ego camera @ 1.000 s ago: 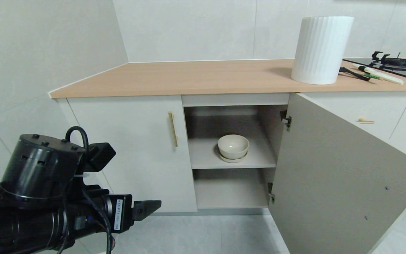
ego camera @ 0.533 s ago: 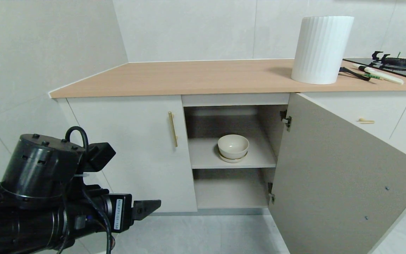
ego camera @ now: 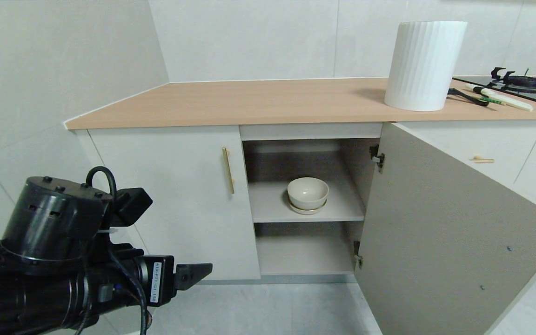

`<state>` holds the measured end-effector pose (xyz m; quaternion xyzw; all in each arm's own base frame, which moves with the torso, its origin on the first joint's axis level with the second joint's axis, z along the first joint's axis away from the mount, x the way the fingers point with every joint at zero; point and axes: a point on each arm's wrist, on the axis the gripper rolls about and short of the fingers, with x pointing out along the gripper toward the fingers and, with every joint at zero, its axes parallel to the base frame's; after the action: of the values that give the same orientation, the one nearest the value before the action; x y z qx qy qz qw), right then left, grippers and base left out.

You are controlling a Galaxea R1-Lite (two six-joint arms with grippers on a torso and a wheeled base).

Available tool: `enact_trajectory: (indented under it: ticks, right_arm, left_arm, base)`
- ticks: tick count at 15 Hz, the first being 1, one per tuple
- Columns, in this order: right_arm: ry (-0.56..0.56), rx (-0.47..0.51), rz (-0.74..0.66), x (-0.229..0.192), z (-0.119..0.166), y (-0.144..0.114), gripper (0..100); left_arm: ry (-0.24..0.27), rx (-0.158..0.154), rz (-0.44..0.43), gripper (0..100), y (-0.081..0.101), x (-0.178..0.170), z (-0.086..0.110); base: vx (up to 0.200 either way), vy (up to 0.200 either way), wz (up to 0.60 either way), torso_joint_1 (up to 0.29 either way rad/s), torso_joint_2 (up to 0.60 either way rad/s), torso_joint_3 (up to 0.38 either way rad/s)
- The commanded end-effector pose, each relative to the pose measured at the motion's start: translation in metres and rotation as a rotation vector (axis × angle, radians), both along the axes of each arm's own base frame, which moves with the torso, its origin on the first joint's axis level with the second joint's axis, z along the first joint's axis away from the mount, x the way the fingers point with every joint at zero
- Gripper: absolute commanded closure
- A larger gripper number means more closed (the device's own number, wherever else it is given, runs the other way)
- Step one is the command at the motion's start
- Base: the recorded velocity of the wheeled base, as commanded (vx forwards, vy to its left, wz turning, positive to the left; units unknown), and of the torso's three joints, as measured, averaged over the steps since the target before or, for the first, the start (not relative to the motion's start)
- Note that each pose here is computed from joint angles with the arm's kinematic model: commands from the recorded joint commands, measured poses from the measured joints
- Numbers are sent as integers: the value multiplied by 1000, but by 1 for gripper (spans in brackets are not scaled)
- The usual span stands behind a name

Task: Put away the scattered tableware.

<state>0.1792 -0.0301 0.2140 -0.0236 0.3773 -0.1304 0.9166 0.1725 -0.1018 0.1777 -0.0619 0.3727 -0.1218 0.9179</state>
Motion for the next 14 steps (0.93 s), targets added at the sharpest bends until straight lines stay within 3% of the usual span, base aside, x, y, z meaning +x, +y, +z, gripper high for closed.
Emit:
enact_trajectory:
  ticks: [1,9,14]
  right_arm:
    - [-4,6,14,0,0,1,0]
    - [4,101,190,-3,-7,45,0]
    - [-10,220,298,-2,-14,86,0]
  left_arm:
    - [1,-1,1,0,0,0,0]
    - [-1,-2,1,0,0,0,0]
    - [-2,-3,1,0,0,0,1]
  base:
    - [0,0,0,0,0,0]
    - [0,0,0,0,0,0]
    - [0,0,0,0,0,0]
